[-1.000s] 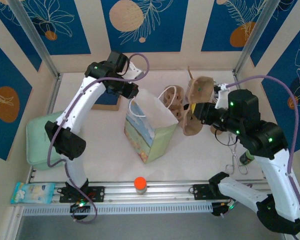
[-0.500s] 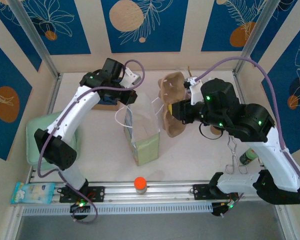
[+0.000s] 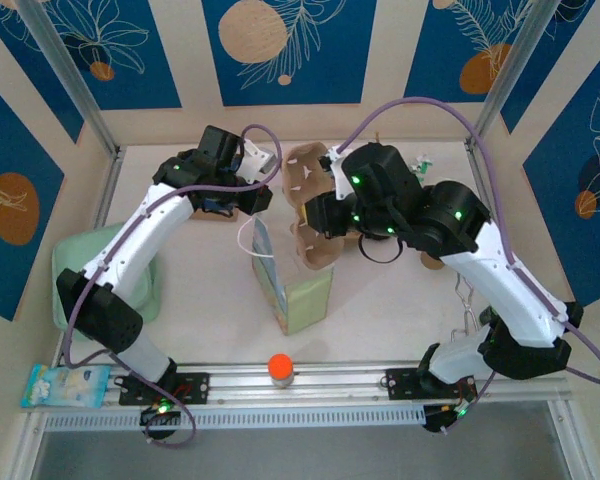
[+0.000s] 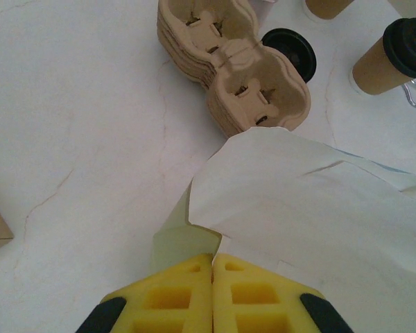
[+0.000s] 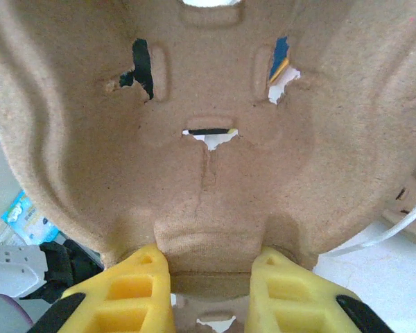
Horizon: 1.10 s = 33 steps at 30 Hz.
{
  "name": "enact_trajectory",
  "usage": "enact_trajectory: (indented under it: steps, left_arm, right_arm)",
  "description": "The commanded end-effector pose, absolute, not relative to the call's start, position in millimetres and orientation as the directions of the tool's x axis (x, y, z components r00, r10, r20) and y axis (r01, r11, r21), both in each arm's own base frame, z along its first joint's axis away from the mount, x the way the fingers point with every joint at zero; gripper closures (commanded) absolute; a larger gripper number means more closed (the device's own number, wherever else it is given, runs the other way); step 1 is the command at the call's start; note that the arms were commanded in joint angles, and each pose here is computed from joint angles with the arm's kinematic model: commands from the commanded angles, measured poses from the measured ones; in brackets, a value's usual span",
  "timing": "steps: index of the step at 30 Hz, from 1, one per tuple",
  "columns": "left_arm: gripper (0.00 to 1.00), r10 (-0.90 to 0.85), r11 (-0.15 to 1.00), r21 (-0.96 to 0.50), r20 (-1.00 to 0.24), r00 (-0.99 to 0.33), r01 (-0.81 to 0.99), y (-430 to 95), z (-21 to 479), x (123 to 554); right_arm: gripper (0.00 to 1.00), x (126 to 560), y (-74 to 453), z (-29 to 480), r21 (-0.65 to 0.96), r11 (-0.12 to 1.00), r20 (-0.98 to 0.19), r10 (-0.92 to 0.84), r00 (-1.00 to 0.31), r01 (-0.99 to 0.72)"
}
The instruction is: Pack the takeout coffee
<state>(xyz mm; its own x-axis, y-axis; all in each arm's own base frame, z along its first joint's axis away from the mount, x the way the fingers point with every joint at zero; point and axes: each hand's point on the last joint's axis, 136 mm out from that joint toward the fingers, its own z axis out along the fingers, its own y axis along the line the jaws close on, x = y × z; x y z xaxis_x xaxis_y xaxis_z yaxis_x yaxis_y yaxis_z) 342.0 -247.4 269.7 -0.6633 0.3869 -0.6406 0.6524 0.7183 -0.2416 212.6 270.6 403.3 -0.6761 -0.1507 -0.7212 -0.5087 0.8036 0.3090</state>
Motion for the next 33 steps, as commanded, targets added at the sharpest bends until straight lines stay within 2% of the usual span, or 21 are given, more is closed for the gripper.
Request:
enact_trajectory:
  steps: [1, 16, 21, 33]
  left_arm:
    - [0.92, 0.347, 0.71, -0.271, -0.668, -0.658, 0.65, -249, 280, 336]
    - [0.91, 0.286, 0.712, -0.297, -0.704, -0.65, 0.636, -247, 286, 330]
    - [0.76, 0.259, 0.711, -0.306, -0.723, -0.64, 0.633, -246, 290, 326]
    - [0.56, 0.217, 0.695, -0.325, -0.755, -0.618, 0.641, -247, 311, 323]
  right_arm:
    - [0.88, 212, 279, 403, 0.328, 0.797, -0.707, -0.149, -0.691, -0.507]
    - [0.88, 223, 302, 373, 0.298, 0.821, -0.657, -0.194, -0.729, -0.487]
    - [0.88, 225, 294, 370, 0.291, 0.834, -0.659, -0.181, -0.73, -0.469]
    - [0.89, 225, 278, 371, 0.295, 0.845, -0.673, -0.147, -0.725, -0.446]
